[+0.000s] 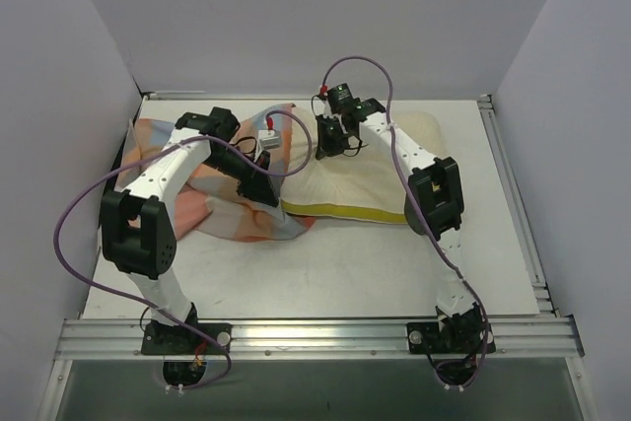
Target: Put the pillow into the pillowcase
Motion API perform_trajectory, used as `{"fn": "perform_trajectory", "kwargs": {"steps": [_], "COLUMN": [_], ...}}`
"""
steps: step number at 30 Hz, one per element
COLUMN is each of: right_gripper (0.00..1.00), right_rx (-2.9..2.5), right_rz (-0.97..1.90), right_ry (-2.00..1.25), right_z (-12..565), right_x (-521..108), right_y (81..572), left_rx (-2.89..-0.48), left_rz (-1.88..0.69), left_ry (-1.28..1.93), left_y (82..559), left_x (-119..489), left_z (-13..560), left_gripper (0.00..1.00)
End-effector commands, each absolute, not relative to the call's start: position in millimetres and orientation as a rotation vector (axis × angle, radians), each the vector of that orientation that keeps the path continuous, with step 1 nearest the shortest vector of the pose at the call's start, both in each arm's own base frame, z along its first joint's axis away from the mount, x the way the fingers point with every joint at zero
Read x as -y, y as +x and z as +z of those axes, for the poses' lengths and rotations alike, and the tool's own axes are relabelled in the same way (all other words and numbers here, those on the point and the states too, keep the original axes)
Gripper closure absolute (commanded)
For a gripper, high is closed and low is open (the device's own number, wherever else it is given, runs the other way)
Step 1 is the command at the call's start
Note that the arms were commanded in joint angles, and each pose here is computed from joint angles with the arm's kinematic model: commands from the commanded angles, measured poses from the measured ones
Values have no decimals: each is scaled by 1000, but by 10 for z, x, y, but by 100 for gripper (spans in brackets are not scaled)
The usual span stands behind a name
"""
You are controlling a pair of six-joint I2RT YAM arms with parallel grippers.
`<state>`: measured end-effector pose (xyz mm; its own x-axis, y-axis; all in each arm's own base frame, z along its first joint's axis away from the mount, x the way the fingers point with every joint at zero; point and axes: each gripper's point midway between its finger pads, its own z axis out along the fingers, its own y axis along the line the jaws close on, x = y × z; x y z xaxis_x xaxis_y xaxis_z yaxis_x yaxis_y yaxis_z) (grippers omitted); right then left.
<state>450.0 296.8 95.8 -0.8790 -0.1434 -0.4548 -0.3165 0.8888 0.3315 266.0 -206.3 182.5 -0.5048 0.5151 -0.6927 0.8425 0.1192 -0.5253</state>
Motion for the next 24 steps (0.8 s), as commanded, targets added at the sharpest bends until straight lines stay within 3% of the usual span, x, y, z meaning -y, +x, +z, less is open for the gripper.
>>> {"fn": "perform_trajectory", "kwargs": {"steps": [1, 6, 10, 11, 13, 14, 16, 17, 18, 20, 24], "right_gripper": [100, 100, 100, 100, 100, 100, 100, 100, 100, 100, 100], "right_rx": [-2546, -2599, -2638, -2619, -2614, -2617, -2620, -2620, -2617, -2612, -2609], "right_rz": [505, 488, 542, 565, 571, 570, 603, 606, 612, 616, 630], "right_ry": [-130, -51, -34, -35, -44, -39, -26, -12, -11, -24, -42], "right_z": [1025, 640, 495, 510, 527, 505, 513, 514, 534, 556, 573], "right_x": [-3043, -3003, -3016, -3041, -3016, -2987, -2981, -2938, -2929, -2917, -2917], "right_y": [4814, 4762, 4552, 4562, 4535, 4528, 4535, 4558, 4561, 4560, 4535], "left_rx": [-2098, -2025, -1994, -1995, -2168, -2128, -2315, -2246, -2341, -2349, -2370], "left_rz": [-1568, -1634, -1610, -1588, -1457, -1306, -1085, -966, -843, -710, -611], "left_ry": [1328, 1304, 1311, 1319, 1300, 1303, 1176, 1124, 1034, 905, 809], "left_y": [1949, 1928, 2083, 2134, 2236, 2450, 2619, 2840, 2910, 3104, 3159], "left_x": [2180, 2289, 2337, 2333, 2247, 2250, 2026, 1995, 1787, 1675, 1601], "left_z": [2350, 2519, 2610, 2595, 2364, 2306, 1963, 2005, 1770, 1723, 1597], "left_gripper": [83, 99, 100, 95, 64, 61, 56, 55, 54, 53, 41]}}
